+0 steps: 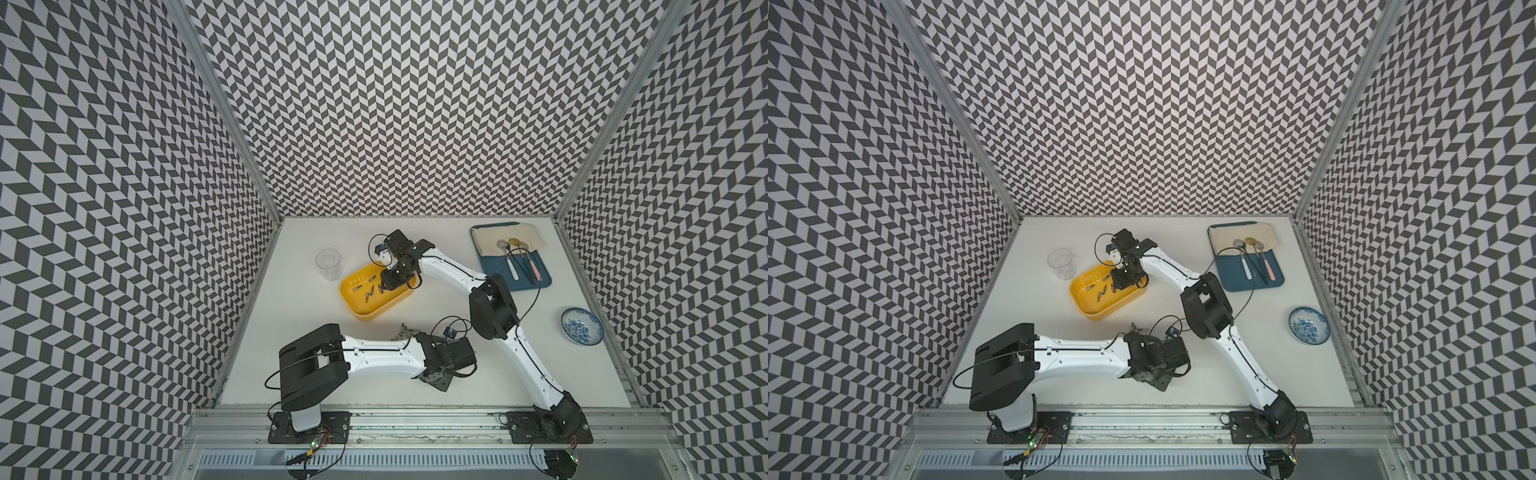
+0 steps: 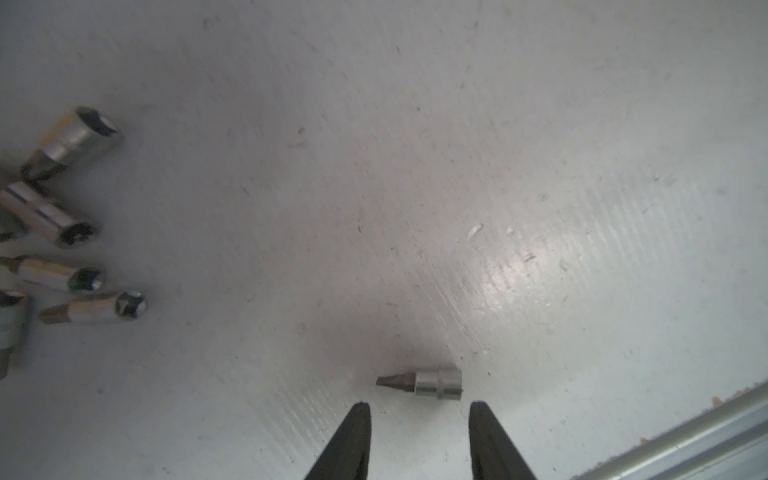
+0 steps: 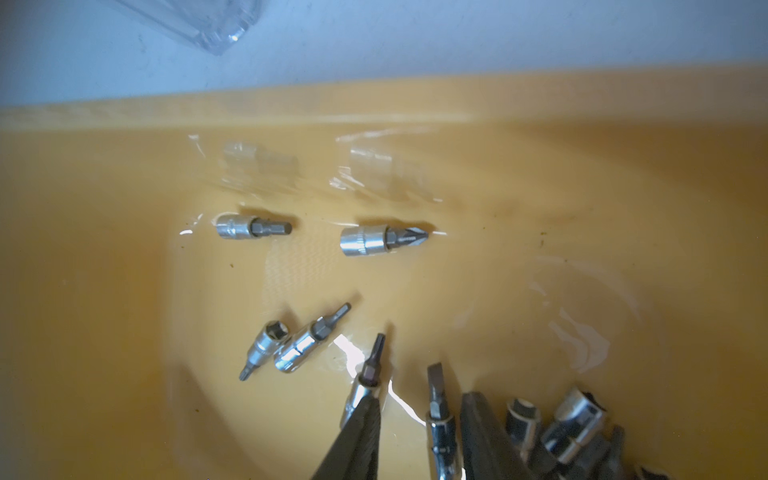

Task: Put the bit on the desktop into the storage box
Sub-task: Place the screwdriver bit in the storage box, then pick up the screwdriver bit from the center of the board, then place the screwdriver bit in the storage box.

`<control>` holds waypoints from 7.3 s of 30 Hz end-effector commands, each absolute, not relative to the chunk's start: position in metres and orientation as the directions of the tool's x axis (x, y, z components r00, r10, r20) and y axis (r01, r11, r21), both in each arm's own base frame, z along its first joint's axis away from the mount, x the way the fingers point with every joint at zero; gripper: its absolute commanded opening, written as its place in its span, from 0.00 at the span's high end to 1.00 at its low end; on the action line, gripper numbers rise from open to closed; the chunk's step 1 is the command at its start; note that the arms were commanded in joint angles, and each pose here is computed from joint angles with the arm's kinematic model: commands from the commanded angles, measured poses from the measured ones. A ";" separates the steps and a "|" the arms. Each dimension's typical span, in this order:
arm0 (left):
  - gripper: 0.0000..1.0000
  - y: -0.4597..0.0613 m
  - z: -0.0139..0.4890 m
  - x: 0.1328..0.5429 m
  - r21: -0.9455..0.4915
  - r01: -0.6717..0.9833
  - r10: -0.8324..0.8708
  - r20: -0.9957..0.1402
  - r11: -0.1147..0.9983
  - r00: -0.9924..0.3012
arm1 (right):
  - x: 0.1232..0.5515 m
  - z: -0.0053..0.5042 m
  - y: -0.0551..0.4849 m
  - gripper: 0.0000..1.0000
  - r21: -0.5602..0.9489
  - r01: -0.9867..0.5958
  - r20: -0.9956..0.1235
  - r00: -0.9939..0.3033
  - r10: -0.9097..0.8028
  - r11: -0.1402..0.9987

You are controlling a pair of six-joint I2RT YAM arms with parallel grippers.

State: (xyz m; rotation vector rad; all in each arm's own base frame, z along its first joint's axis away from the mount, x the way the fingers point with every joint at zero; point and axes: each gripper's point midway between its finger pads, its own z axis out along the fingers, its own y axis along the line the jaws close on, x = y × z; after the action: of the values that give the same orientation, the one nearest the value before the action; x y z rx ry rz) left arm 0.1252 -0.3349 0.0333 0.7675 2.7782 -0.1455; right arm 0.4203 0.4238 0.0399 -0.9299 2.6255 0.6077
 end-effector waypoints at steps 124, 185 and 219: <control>0.75 -0.322 0.007 0.139 -0.019 0.463 0.455 -0.154 0.886 -0.877 | 0.436 0.120 0.383 0.60 0.224 -0.629 -0.493 -0.732 -0.471 0.744; 1.00 -0.204 0.081 0.445 -0.015 0.199 0.173 -0.437 0.980 -0.883 | 0.324 0.150 0.254 0.60 0.404 -0.444 -0.482 -0.847 -0.227 0.800; 0.94 -0.206 0.044 0.452 -0.051 0.190 0.154 -0.402 0.980 -0.902 | 0.247 0.108 0.277 0.60 0.374 -0.590 -0.480 -0.783 -0.395 0.716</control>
State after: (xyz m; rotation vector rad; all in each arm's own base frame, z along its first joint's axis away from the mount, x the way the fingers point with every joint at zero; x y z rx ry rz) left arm 0.4496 -0.2061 0.0414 0.2573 2.7358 -0.1042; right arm 0.2435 0.2699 0.0971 -0.7391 2.6303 0.7191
